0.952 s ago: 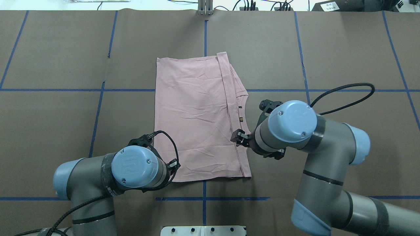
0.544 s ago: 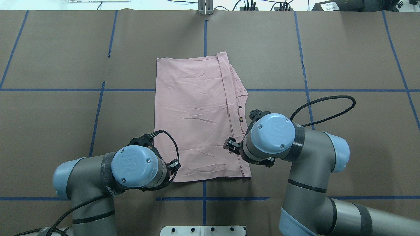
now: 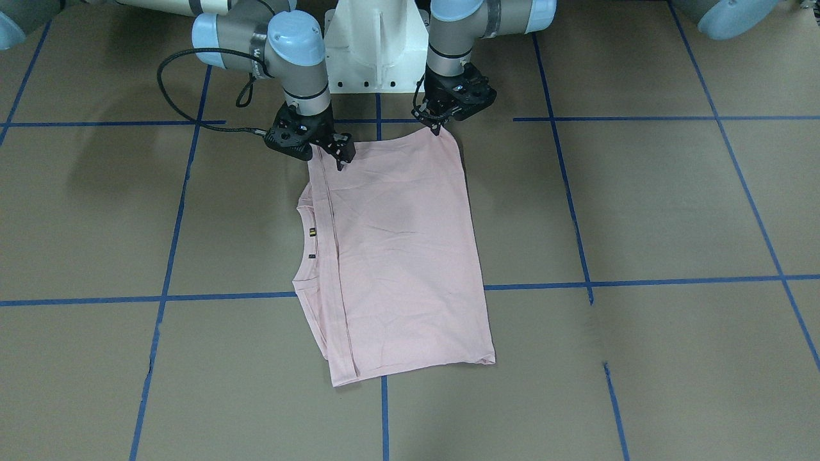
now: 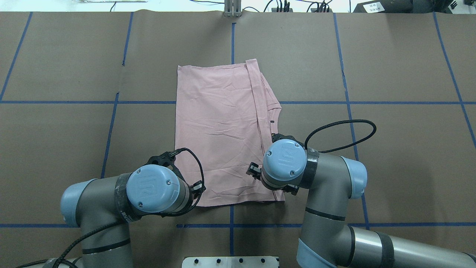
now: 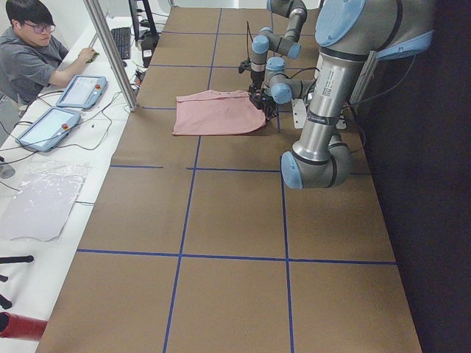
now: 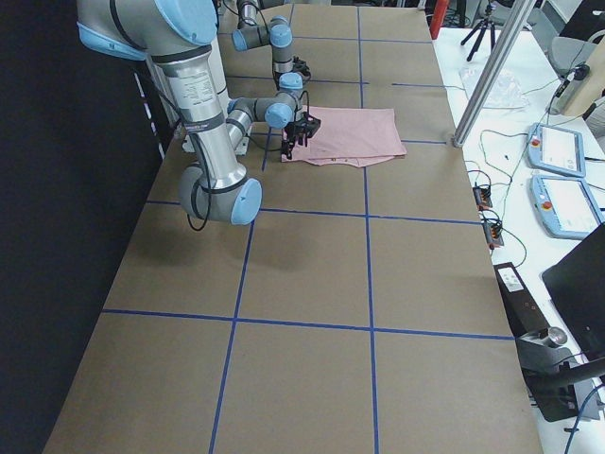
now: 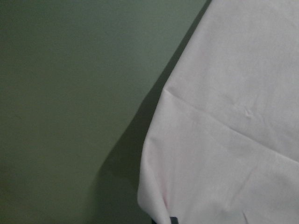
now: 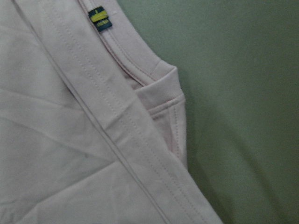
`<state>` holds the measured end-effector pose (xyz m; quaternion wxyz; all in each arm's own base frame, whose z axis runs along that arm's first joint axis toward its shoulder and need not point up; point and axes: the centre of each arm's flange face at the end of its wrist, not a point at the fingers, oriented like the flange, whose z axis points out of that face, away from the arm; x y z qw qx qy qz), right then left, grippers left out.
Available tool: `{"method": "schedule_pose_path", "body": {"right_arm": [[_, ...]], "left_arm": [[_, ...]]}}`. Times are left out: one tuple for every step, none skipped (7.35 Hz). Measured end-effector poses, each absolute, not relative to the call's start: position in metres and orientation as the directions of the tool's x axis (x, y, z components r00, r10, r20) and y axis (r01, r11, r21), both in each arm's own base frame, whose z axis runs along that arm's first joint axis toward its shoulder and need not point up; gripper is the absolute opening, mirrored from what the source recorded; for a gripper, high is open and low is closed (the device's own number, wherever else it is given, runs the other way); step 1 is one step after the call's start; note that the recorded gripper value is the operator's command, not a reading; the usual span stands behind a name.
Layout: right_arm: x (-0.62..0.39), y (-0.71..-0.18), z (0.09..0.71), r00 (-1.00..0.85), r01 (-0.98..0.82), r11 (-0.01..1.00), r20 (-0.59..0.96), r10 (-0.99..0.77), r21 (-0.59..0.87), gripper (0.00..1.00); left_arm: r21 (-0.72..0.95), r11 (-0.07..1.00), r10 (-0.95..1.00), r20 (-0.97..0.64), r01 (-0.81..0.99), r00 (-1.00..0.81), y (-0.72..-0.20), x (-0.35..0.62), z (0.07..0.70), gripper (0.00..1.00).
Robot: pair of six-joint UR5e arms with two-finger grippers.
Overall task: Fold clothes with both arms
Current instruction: 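Grasp the near edge of the shirt with both grippers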
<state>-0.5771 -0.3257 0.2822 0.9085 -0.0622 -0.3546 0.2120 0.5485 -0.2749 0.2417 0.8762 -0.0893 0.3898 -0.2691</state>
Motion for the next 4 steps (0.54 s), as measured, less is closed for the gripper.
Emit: {"method": "schedule_pose_path", "body": {"right_arm": [[-0.5795, -0.3229, 0.2829, 0.662, -0.339, 0.903, 0.615, 0.429, -0.265, 1.00], [-0.5804, -0.3201, 0.2838, 0.664, -0.337, 0.903, 0.613, 0.428, -0.267, 1.00], [-0.5810, -0.3171, 0.2856, 0.666, -0.335, 0.903, 0.610, 0.428, -0.268, 0.99], [-0.5811, -0.3150, 0.2873, 0.669, -0.333, 0.904, 0.608, 0.427, -0.268, 0.70]], "left_arm": [[-0.366, 0.839, -0.541, -0.635, 0.402, 0.551, -0.2749, 0.5486, 0.2417, 0.00], [-0.366, 0.839, -0.541, -0.635, 0.402, 0.551, -0.2749, 0.5486, 0.2418, 0.00], [-0.366, 0.839, -0.541, -0.635, 0.402, 0.551, -0.2749, 0.5486, 0.2418, 0.00], [-0.366, 0.839, -0.541, -0.635, 0.402, 0.551, -0.2750, 0.5487, 0.2415, 0.00]]}}
